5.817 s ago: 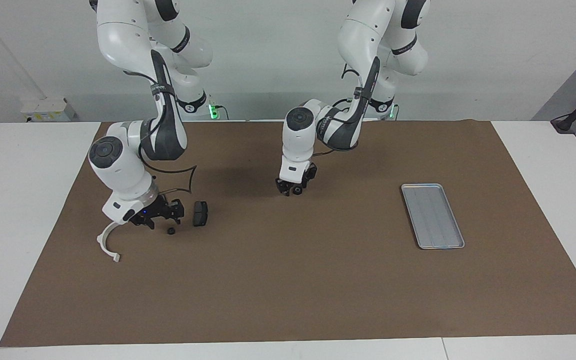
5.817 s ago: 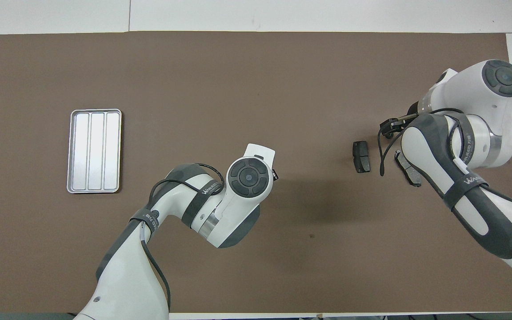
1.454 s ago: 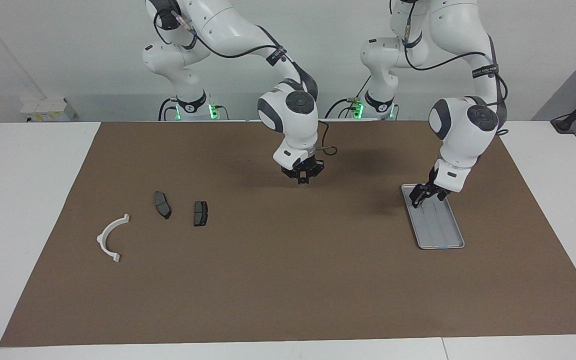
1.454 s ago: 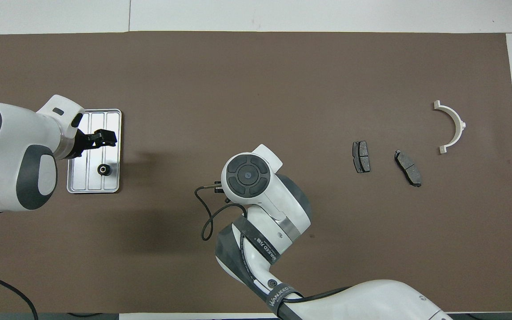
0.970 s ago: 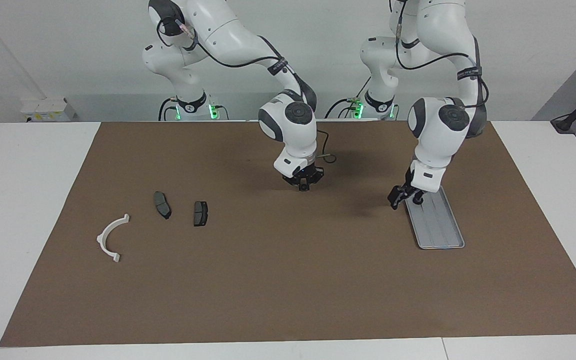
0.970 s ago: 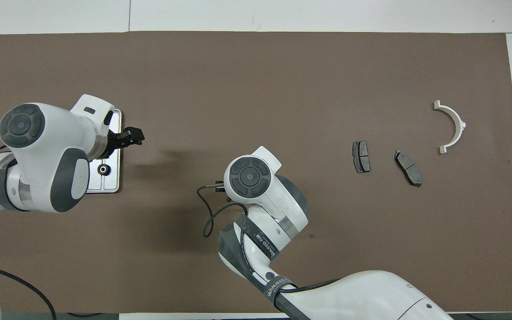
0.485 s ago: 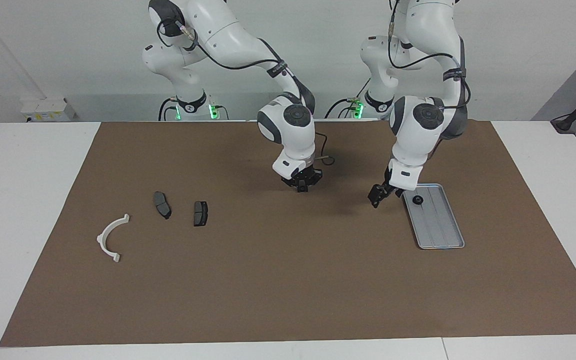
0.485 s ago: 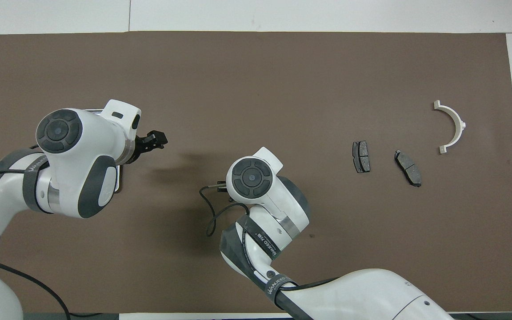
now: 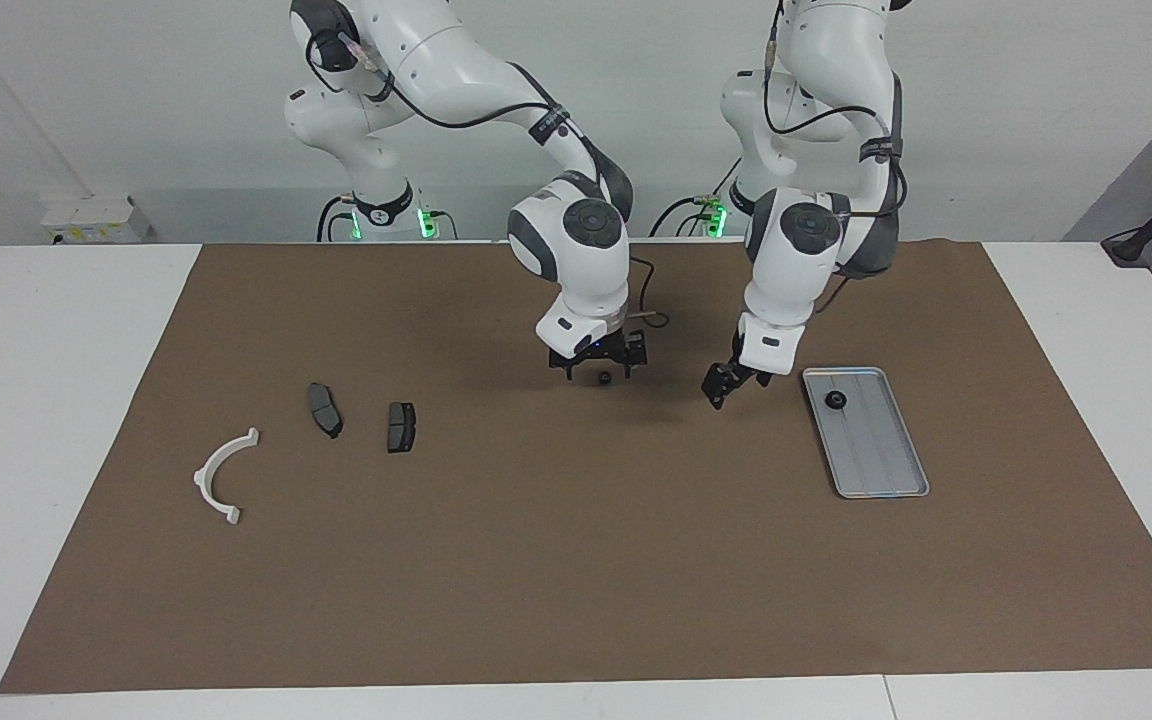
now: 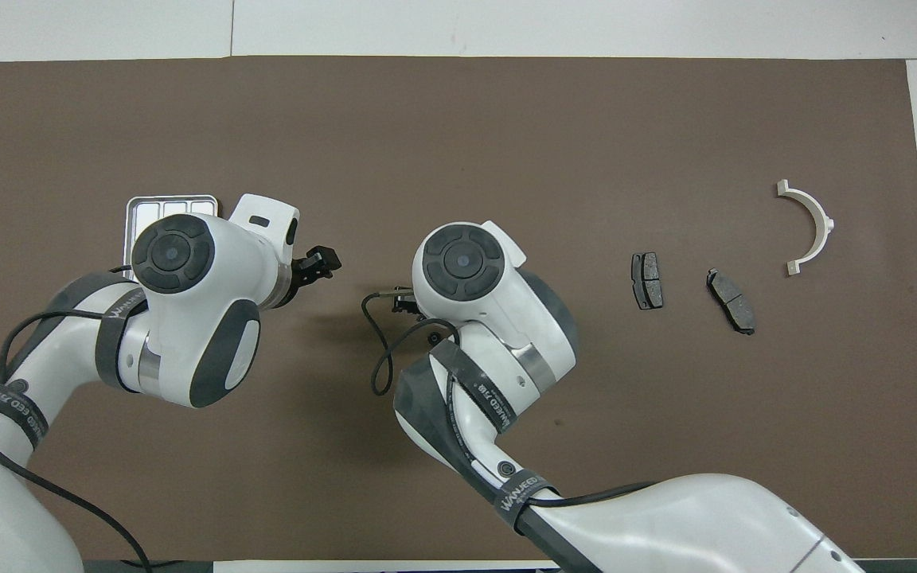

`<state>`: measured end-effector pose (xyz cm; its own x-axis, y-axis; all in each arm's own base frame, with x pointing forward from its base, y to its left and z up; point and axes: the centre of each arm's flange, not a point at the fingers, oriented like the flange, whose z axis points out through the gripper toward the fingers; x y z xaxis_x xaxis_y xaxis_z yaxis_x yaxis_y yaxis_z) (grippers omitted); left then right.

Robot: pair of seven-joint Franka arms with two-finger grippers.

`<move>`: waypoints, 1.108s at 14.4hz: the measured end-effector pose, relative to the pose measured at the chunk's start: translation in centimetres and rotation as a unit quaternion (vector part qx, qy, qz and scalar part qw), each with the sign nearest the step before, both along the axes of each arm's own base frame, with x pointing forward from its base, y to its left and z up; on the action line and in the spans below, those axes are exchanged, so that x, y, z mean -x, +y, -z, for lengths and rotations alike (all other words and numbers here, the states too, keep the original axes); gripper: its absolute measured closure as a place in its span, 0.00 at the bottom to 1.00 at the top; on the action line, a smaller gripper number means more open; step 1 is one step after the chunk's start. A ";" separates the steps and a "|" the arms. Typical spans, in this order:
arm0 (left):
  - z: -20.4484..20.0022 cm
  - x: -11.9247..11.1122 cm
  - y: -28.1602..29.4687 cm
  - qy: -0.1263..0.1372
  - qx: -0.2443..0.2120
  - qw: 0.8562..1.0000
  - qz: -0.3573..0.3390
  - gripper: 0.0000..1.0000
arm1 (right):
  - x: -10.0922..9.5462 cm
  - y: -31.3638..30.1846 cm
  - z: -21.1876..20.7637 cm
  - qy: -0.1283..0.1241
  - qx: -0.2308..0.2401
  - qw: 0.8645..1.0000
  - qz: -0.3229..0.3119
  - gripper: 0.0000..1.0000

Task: Pick bearing gear from pile to tray

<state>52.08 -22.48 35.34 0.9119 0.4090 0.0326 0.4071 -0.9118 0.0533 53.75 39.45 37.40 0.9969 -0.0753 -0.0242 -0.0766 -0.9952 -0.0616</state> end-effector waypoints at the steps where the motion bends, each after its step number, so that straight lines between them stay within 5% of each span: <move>1: 0.0 0.6 -1.4 0.000 0.001 1.000 -0.005 0.00 | -1.4 -1.7 -3.1 -0.004 0.000 1.000 0.008 0.00; 7: -1.0 3.6 -9.9 -0.003 0.011 1.000 -0.023 0.00 | -6.1 -15.9 -16.4 -0.024 0.005 0.999 -0.024 0.01; 11: 2.4 5.9 -17.2 0.018 -0.003 1.000 -0.017 0.00 | -7.2 -24.8 -18.8 -0.017 0.013 0.997 -0.072 0.00; 16: 5.4 7.3 -18.7 0.036 -0.020 0.999 -0.003 0.00 | -7.7 -29.4 -18.3 -0.002 0.015 0.995 -0.095 0.00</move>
<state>44.81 -41.17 29.92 0.9104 0.4134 -0.0155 0.4132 -0.9105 -0.0133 61.41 10.03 55.74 0.9933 0.1135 -0.0209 0.1128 -0.9931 -0.0314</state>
